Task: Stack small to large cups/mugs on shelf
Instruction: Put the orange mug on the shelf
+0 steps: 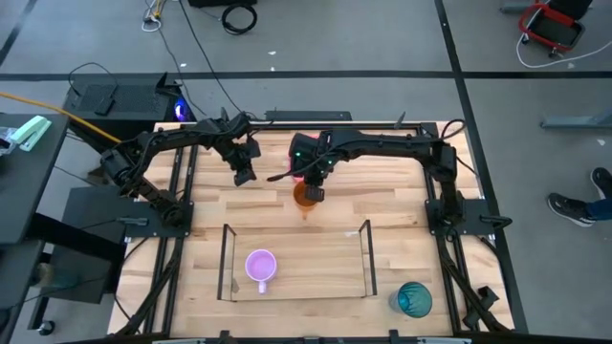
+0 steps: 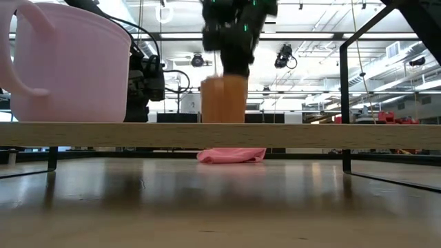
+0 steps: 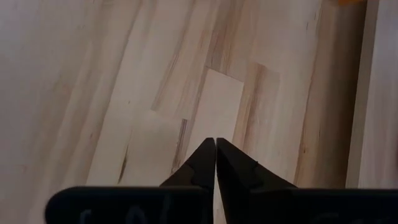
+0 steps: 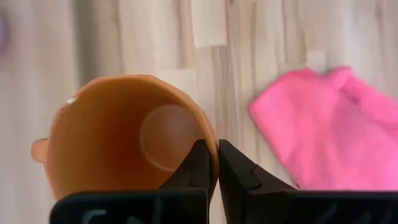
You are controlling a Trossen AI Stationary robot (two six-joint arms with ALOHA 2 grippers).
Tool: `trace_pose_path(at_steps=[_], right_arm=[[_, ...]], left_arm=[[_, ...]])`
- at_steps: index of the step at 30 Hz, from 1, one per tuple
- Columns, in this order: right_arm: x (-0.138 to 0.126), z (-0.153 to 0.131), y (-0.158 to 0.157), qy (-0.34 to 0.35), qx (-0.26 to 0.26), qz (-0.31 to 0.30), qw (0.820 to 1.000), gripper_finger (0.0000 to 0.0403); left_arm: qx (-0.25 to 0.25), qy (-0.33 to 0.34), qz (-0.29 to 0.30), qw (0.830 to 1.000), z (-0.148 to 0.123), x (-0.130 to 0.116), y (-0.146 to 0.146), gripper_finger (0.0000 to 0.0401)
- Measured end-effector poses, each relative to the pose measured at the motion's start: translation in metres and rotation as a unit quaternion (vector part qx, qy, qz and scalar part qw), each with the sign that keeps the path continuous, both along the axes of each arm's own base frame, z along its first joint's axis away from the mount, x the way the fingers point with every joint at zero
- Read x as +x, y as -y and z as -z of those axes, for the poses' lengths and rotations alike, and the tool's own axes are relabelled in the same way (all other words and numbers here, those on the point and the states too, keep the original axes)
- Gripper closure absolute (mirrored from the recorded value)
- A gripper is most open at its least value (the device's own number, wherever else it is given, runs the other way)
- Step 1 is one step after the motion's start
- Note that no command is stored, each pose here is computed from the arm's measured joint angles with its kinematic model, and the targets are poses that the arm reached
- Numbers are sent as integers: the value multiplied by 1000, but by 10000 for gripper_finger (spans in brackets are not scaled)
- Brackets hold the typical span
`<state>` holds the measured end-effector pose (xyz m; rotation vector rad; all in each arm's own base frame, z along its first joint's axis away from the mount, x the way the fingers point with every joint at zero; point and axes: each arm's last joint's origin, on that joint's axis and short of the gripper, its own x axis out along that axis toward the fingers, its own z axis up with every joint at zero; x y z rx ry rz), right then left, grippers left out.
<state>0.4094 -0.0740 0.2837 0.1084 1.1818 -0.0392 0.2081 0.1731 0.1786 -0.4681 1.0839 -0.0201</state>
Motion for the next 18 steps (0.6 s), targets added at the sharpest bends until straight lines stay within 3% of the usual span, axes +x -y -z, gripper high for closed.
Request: trace_pose_path(at_steps=[9,18], right_arm=[[-9,-83,-35,50,-1,2,999,390],[-20,-102,-99,39,26,-26,999,390]], left_arm=[[0,2,-9,1000,0,1,-1,389],[0,3,-11,1000,0,1,-1,379]])
